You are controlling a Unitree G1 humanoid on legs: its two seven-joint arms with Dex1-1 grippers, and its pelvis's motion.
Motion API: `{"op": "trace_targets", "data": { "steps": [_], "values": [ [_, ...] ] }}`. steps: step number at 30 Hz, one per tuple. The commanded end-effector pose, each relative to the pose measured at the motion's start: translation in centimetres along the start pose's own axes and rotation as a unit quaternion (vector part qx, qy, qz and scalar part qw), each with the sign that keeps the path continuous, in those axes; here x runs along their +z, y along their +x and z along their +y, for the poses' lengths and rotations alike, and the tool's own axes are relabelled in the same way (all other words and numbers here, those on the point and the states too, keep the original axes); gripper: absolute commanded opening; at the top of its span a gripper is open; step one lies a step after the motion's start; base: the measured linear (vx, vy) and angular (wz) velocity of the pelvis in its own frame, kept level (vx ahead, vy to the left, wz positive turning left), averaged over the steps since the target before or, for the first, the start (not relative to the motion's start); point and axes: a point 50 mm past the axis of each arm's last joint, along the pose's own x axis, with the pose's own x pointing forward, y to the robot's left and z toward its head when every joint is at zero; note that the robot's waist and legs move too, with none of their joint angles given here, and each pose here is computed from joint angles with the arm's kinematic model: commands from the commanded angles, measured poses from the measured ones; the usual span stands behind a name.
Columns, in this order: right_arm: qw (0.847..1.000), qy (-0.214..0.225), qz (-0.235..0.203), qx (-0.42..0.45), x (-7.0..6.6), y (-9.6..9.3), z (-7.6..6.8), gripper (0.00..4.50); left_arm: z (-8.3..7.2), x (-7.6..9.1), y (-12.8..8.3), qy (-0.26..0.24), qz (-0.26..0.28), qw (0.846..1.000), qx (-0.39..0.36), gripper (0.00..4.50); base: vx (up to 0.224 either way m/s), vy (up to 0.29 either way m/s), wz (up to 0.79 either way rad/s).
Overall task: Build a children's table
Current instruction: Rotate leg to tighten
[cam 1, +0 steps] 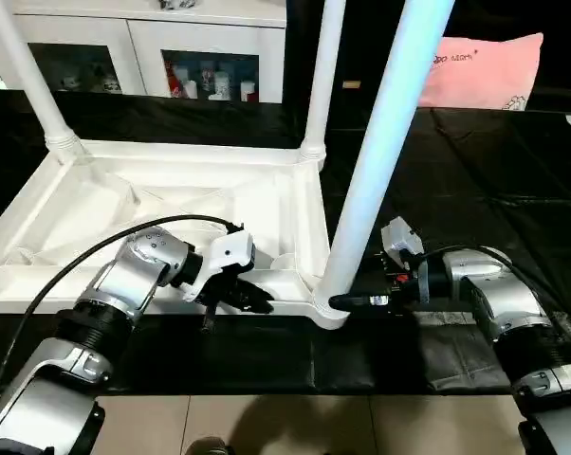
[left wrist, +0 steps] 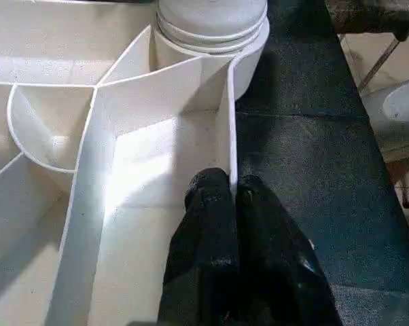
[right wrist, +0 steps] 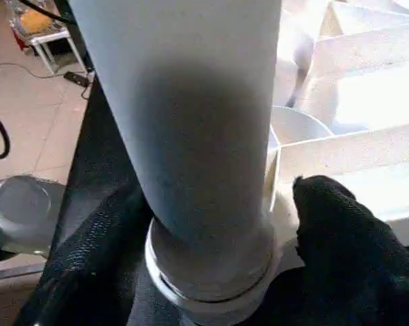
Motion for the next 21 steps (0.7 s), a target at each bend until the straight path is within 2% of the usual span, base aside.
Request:
{"op": "trace_targets", "data": {
  "steps": [1,3,4,7,8,13,17,21],
  "values": [
    [1.0,-0.011,-0.002,-0.004,0.7,-0.2,-0.3,3.07,-0.7,1.2,0.8,0.034,-0.006,0.998,-0.056,0.0,0.0,0.0,0.0],
    [1.0,-0.01,-0.003,-0.001,0.7,-0.1,-0.3,2.99,-0.7,1.2,0.8,0.034,-0.006,0.998,-0.057,0.0,0.0,0.0,0.0],
    [1.0,-0.009,-0.003,0.002,0.6,-0.1,-0.2,2.74,-0.7,1.2,0.8,0.034,-0.005,0.998,-0.057,0.0,0.0,0.0,0.0],
    [1.0,-0.009,-0.003,0.005,0.6,0.0,-0.1,2.61,-0.7,1.2,0.8,0.034,-0.004,0.998,-0.059,0.0,0.0,0.0,0.0],
    [1.0,-0.008,-0.005,0.008,0.5,0.0,-0.1,2.34,-0.7,1.1,0.7,0.034,-0.003,0.998,-0.059,0.0,0.0,0.0,0.0],
    [1.0,-0.004,-0.007,0.017,0.3,0.2,0.2,2.07,-0.7,1.1,0.7,0.032,-0.001,0.998,-0.059,0.0,0.0,0.0,0.0],
    [1.0,0.001,-0.009,0.021,0.1,0.4,0.4,2.04,-0.7,1.0,0.8,0.027,-0.002,0.998,-0.055,0.0,0.0,0.0,0.0],
    [0.999,0.026,-0.031,0.012,-0.7,1.0,1.1,2.01,-0.4,1.1,1.1,0.009,-0.018,0.999,-0.028,0.0,0.0,0.0,0.0]
  ]
}}
